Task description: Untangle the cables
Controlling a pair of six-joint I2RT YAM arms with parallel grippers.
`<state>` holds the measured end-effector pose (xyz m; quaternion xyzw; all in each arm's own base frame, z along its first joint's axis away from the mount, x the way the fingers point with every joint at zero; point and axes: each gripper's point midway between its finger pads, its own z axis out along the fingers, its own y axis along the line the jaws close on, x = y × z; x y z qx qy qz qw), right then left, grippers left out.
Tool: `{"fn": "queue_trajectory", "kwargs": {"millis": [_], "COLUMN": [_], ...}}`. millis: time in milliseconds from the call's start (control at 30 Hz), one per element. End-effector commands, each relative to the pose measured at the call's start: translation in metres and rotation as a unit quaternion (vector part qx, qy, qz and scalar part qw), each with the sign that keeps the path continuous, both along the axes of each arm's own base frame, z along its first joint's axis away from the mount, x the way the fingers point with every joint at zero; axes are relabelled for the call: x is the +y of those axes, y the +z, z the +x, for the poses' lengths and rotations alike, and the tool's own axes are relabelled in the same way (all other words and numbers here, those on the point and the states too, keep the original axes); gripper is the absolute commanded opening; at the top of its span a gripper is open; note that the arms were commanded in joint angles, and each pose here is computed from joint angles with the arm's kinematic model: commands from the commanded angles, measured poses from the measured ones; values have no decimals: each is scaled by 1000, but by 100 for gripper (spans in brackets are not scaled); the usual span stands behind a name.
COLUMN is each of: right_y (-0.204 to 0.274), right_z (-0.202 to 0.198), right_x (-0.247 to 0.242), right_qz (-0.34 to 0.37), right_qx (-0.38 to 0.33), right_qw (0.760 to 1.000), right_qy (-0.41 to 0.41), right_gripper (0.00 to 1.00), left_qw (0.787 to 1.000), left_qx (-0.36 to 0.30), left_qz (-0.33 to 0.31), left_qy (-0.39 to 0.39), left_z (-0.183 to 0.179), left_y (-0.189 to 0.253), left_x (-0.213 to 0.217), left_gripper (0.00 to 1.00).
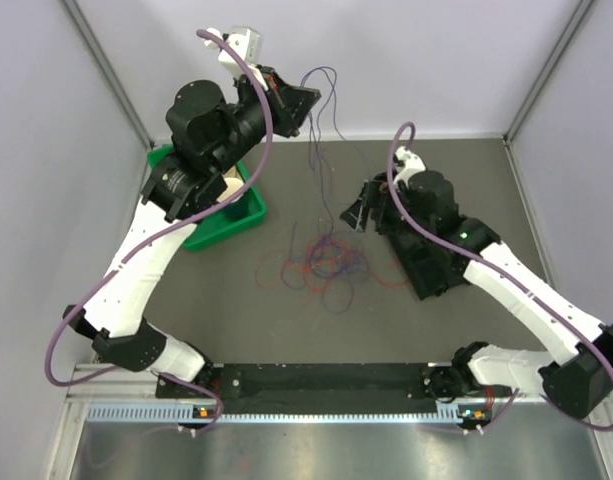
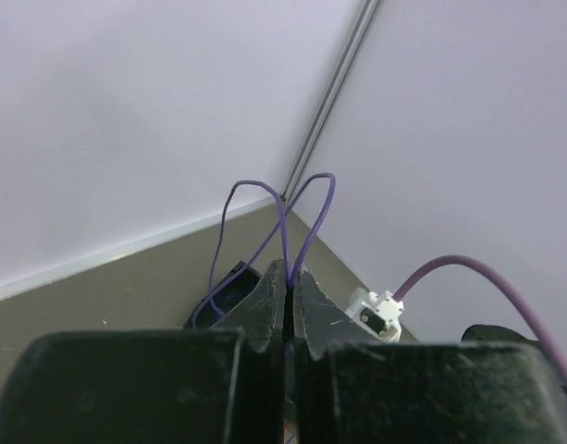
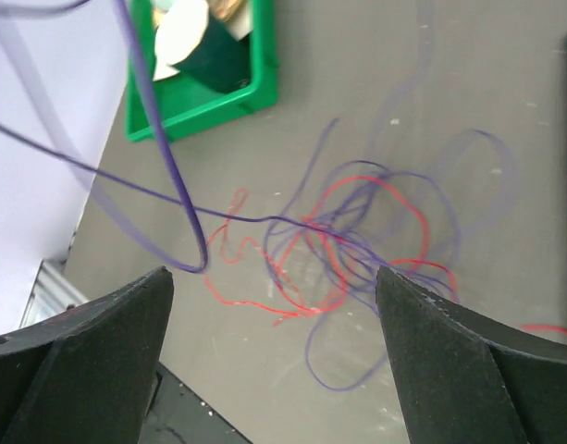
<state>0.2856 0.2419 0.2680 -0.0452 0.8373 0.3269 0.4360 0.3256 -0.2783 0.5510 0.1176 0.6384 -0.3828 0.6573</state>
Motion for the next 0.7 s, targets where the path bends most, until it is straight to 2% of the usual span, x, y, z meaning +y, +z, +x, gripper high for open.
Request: {"fn": "queue_trajectory", "kwargs": {"millis": [0, 200, 300, 400, 467, 500, 533, 567, 667], "right_y": [21, 4, -7, -15, -19, -14, -13, -1, 27], "right_z": [11, 18, 26, 38, 46, 53, 56, 57, 57], "right_x": [33, 54, 60, 61, 59, 55, 53, 52, 46], "right_qz": [25, 13, 5, -7, -11, -14, -16, -11, 3], "right_qx": [-36, -27, -26, -33, -43, -55, -57, -67, -96], "right_qw": [998, 998, 999, 999, 999, 998, 998, 997, 995], "right_qy": [33, 49, 43, 23, 4, -13, -21, -28, -36], "right_gripper": [89, 87, 83, 74, 57, 45, 13, 0, 0], "left_qw": [1000, 1000, 1000, 999, 999, 999, 999, 999, 999], "left_qx": [-10, -12, -10, -9, -11, -11, -12, -12, -15], "left_qz": [-23, -27, -27, -32, -34, -36, -37, -36, -29], "left_qy": [-4, 1, -3, -4, -6, -4, -2, 2, 24], "left_z": [-3, -6, -8, -10, -13, -13, -14, -14, -14], "left_y": [16, 21, 20, 22, 25, 26, 27, 26, 26], "left_x": [1, 6, 5, 6, 7, 9, 11, 12, 22], "left_gripper": [0, 0, 0, 0, 0, 0, 0, 0, 0]}}
